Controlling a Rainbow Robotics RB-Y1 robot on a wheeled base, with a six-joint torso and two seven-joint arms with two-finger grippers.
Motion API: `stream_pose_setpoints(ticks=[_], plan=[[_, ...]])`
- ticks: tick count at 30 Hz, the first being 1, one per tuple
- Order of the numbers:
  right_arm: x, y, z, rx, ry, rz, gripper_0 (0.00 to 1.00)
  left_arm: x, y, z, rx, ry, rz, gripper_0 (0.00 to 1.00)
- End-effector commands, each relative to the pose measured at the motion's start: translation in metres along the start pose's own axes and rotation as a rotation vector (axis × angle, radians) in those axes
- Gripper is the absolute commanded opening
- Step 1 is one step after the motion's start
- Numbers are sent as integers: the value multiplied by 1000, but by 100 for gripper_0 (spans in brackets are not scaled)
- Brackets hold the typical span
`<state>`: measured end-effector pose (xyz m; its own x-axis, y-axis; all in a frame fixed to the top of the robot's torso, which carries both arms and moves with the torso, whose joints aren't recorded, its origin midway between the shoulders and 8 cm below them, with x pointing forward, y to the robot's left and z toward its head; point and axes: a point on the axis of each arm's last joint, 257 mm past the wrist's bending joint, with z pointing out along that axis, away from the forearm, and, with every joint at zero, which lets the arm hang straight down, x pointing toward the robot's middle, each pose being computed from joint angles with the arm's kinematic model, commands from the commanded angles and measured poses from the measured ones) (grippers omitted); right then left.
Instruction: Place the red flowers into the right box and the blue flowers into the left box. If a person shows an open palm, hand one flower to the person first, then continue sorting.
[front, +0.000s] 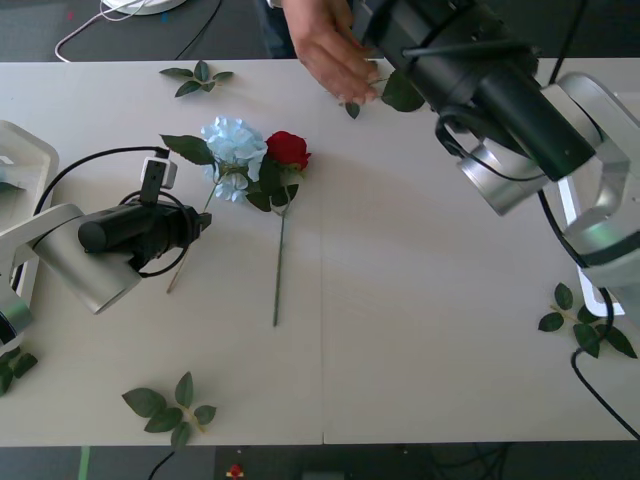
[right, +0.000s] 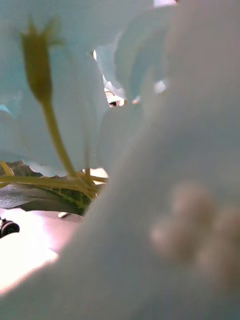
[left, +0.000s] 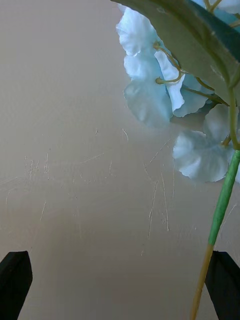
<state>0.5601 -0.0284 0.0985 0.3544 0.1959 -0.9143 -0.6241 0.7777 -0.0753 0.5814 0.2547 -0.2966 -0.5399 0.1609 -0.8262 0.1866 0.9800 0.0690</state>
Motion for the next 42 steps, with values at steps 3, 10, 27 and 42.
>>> stream_pose_setpoints(ticks=[3, 10, 27, 42], plan=[[-24, 19, 21, -45, -61, -2, 0, -2, 12, -4, -14, -8, 51, 100], [-23, 19, 21, -45, -59, 26, 58, -2, 12, -4, -14, -8, 51, 100], [-9, 6, 18, -10, -2, 119, 100, -2, 12, -4, -14, -8, 51, 100], [17, -18, -62, 138, 395, 158, 100, -2, 12, -4, -14, -8, 51, 0]])
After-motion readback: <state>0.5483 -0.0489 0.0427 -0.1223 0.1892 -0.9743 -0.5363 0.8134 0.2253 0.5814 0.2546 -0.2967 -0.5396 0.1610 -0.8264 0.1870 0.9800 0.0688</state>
